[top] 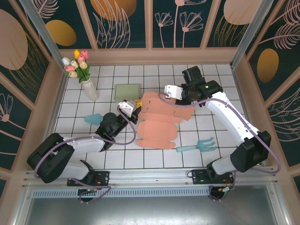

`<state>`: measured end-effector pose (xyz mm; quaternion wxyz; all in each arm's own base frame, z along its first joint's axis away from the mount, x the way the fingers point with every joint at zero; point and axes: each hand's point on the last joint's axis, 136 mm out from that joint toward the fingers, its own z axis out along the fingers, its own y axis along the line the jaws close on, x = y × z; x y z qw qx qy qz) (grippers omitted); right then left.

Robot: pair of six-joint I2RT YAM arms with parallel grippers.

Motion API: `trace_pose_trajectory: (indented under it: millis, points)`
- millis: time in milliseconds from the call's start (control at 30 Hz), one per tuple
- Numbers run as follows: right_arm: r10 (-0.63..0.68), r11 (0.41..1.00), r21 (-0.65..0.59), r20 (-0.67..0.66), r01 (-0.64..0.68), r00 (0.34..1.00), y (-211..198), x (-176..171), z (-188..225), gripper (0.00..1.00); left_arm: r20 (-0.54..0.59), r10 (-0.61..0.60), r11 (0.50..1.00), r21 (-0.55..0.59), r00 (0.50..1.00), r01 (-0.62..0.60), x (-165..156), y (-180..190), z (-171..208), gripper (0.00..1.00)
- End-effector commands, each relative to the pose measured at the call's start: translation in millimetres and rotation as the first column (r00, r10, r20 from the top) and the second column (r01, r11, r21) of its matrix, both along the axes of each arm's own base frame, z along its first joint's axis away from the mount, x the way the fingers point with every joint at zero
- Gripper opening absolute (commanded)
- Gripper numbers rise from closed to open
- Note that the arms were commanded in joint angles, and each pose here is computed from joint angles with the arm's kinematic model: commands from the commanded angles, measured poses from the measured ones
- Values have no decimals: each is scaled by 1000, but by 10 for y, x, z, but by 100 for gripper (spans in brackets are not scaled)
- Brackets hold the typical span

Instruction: Fold the paper box

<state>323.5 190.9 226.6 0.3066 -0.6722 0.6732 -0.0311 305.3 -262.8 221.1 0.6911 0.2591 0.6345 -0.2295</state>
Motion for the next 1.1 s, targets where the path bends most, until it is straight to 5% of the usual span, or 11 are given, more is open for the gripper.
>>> trace_pose_trajectory:
  millis: [0,433,633,1067]
  points:
    - [42,999,2,-23,-42,999,50,-66,61,36,57,-10,1000,-25,998,12,-52,16,151,0]
    - [49,999,9,-49,-48,998,61,-116,3,31,61,-22,999,-42,998,25,-93,24,182,0]
    - [47,999,6,-44,-47,998,48,-116,-12,19,56,-21,999,-44,998,23,-79,20,173,0]
    - [40,999,8,-48,-39,998,59,-101,-93,20,66,-32,998,-60,997,36,-124,28,217,0]
